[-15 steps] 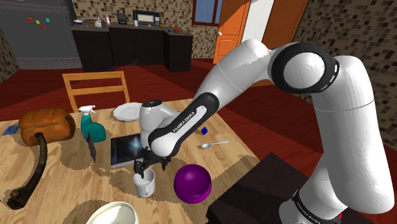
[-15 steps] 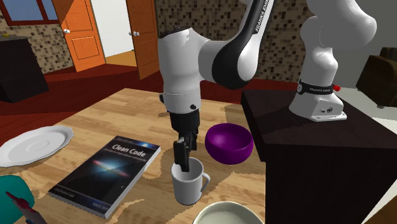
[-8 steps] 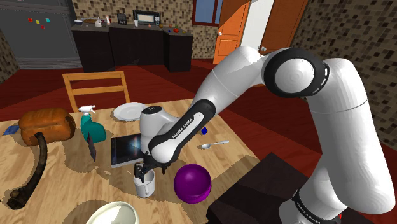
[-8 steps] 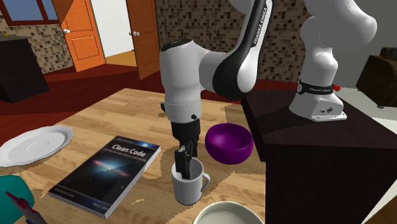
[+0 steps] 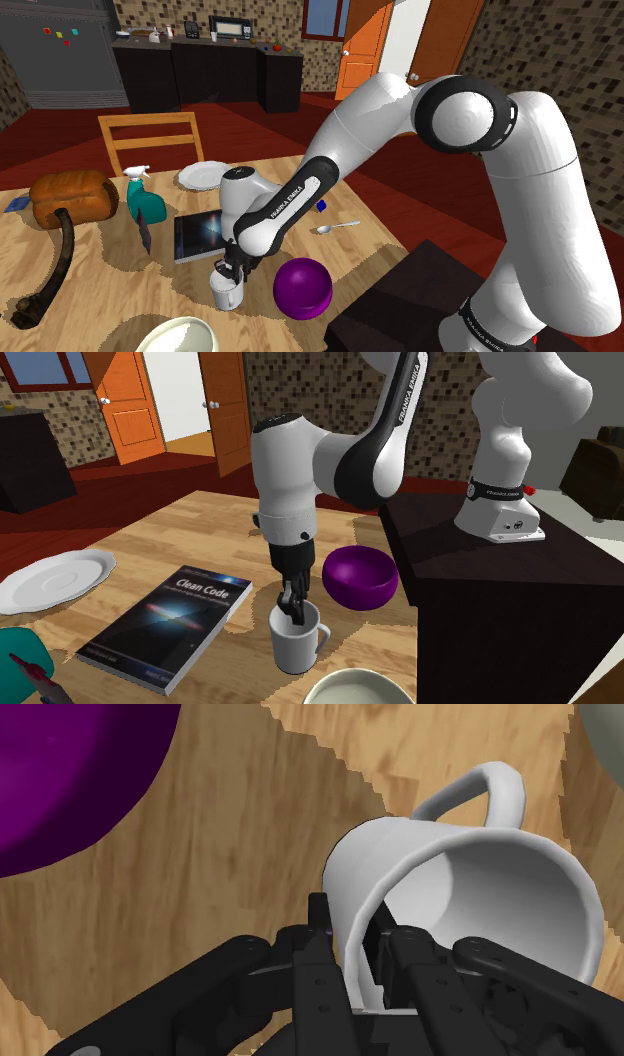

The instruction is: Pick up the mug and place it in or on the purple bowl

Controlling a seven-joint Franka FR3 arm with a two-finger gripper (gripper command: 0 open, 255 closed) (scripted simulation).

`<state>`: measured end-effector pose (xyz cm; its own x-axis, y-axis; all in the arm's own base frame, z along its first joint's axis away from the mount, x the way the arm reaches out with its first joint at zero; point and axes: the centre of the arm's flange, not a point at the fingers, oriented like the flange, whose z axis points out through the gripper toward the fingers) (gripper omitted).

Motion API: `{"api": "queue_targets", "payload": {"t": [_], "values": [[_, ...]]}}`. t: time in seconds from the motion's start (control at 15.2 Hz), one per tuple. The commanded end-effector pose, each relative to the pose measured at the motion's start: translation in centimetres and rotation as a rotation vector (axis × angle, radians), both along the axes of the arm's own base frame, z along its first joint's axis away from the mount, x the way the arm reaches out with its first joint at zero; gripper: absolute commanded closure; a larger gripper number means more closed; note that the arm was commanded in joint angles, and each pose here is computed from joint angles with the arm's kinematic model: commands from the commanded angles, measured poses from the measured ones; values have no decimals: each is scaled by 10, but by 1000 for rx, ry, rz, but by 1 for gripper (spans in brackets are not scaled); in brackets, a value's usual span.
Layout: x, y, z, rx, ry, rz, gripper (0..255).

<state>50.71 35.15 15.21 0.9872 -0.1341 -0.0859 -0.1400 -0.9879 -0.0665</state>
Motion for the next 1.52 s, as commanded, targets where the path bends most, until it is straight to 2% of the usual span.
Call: {"api": "queue_targets", "payload": {"t": [0.0, 0.4, 1.45], "values": [[0, 0, 0, 0, 0, 0, 255], [0, 0, 0, 0, 0, 0, 255], [0, 0, 84, 0, 0, 0, 255]]}}
